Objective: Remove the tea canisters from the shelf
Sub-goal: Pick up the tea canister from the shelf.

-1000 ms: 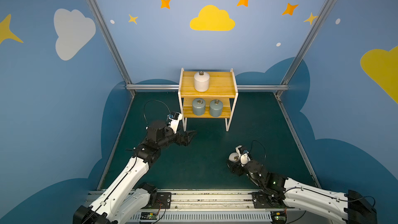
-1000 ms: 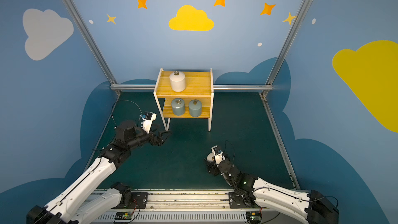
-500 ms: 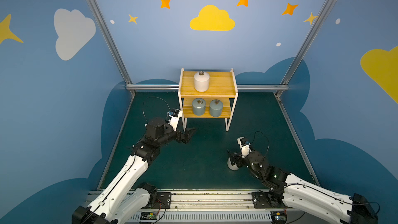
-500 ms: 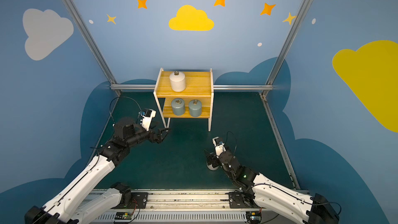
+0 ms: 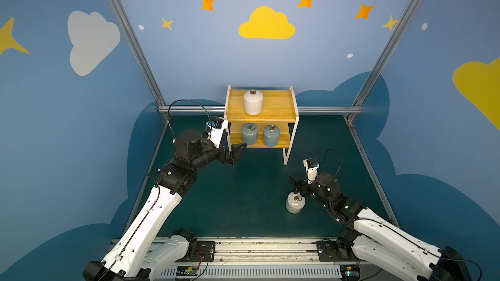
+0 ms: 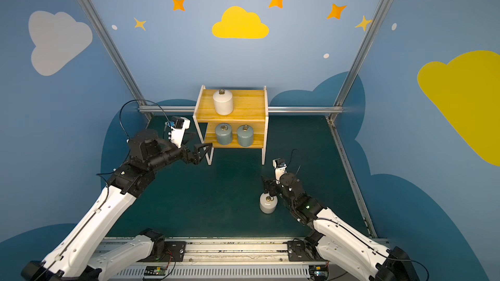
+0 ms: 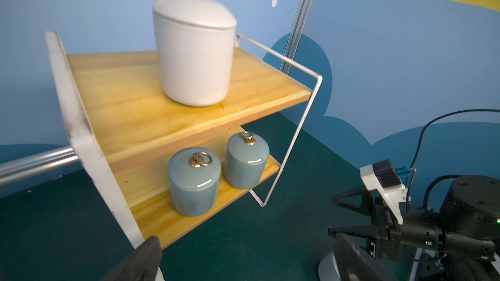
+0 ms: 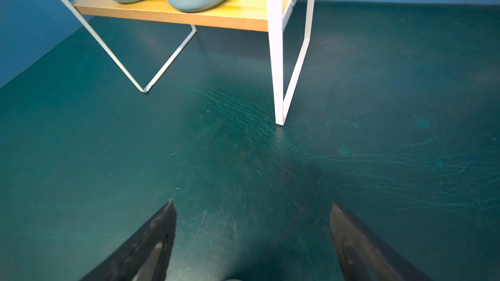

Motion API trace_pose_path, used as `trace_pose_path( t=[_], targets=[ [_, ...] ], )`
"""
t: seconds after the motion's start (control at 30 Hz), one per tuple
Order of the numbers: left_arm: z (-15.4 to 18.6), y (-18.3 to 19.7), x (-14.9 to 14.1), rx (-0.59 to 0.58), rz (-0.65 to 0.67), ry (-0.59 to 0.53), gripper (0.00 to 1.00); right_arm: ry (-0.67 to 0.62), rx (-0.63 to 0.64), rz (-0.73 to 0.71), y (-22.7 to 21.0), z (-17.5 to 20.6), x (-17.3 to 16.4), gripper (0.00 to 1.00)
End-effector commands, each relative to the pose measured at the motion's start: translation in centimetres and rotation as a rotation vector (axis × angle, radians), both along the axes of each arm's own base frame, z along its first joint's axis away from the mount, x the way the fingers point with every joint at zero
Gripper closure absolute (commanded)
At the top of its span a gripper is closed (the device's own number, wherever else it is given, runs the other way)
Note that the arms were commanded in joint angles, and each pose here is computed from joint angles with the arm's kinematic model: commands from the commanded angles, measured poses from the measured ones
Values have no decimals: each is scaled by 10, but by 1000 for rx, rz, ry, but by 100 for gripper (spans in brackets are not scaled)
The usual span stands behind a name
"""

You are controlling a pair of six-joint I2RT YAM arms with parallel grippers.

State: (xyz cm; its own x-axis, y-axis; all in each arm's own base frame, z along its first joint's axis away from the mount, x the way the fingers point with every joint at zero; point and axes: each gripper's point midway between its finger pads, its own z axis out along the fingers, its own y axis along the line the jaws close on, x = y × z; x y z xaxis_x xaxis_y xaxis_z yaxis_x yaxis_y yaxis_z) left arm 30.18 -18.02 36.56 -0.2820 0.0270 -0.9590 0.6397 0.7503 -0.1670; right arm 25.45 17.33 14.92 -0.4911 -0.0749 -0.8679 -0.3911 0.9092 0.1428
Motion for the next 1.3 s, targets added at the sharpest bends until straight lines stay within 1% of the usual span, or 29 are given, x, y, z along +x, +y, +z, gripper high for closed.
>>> trace_pose_path(
  t=[0.0,0.1,0.2,0.3,0.43,0.53,0.8,1.0,1.27],
  targets=[
    [15,2,8,36,20,-35,0,23,38,25,5,9,3,9],
    [31,0,22,59,32,-78,0,40,47,11,2,9,9,9],
    [40,-6,38,79,23,-100,0,55,63,-4,-2,10,16,9],
    [46,-14,56,89,16,-111,0,65,74,-18,-5,12,23,9],
    [51,-12,82,123,71,-132,0,73,79,-32,-9,13,33,9],
    [52,-16,95,141,69,-150,0,81,90,-31,-9,13,40,9],
    [53,-31,123,123,45,-142,0,94,95,-34,-8,14,57,9],
    [54,-45,134,87,-5,-131,0,95,101,-32,-8,16,64,9],
    [52,-55,146,59,-29,-117,0,101,107,-39,-11,14,69,9]
  ],
)
